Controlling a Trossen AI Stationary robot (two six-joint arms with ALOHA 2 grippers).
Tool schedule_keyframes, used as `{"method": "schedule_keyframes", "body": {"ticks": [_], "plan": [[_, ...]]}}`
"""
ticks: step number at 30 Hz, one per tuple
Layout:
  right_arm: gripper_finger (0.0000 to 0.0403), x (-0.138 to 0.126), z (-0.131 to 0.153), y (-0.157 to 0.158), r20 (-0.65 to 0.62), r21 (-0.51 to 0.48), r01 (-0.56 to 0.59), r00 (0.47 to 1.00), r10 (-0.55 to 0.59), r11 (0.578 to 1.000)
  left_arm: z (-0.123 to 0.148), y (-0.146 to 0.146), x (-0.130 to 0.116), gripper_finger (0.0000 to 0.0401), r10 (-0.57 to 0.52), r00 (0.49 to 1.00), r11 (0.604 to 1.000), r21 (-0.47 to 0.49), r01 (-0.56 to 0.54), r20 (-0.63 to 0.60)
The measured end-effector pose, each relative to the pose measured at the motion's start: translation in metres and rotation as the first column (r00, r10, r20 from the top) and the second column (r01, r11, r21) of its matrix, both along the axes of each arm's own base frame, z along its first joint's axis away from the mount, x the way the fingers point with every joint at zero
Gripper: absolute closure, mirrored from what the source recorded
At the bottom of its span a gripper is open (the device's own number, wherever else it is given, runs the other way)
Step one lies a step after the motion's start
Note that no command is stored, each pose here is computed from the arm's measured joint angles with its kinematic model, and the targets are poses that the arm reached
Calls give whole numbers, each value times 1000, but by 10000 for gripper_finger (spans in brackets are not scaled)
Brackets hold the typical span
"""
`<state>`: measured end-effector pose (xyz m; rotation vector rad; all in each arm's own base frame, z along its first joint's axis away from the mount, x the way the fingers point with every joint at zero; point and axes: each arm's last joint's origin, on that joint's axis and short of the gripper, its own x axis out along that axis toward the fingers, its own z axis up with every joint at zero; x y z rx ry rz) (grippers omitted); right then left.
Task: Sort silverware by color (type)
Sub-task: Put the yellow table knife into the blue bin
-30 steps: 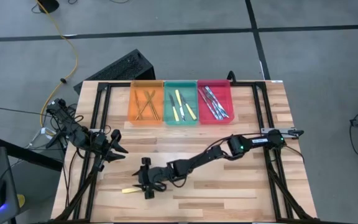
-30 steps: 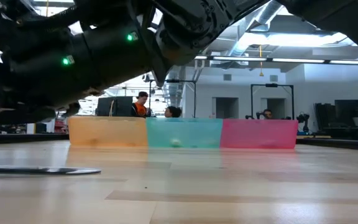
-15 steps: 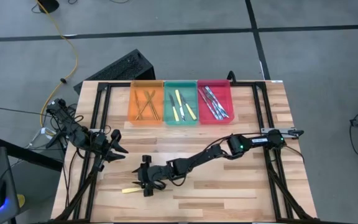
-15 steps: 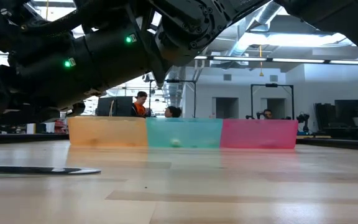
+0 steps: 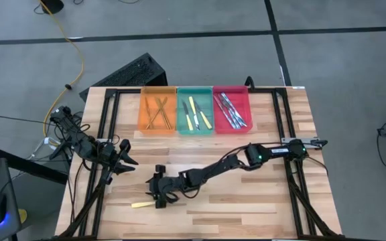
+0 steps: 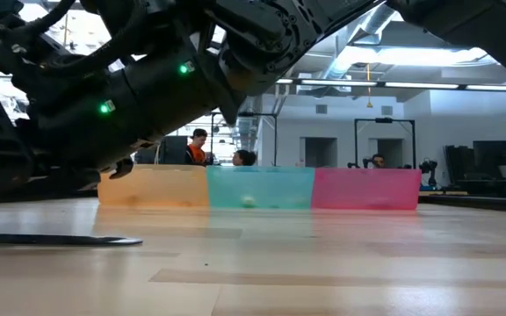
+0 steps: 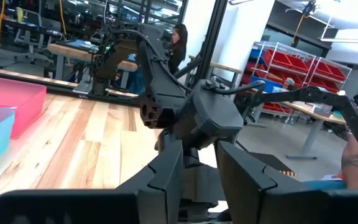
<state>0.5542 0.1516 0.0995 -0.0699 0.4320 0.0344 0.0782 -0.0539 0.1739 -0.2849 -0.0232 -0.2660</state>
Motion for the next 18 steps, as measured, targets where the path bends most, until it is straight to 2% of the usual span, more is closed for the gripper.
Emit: {"method": "schedule_keyframes", "body": {"ticks": [13, 18], "plan": [[164, -2, -6, -4, -62, -46, -3, 998, 0, 999, 0, 0, 0, 312, 0, 1000, 1000, 0, 0, 0], [164, -5, 0, -16, -150, -80, -16, 989, 4, 997, 0, 0, 0, 312, 0, 1000, 1000, 0, 0, 0]]}}
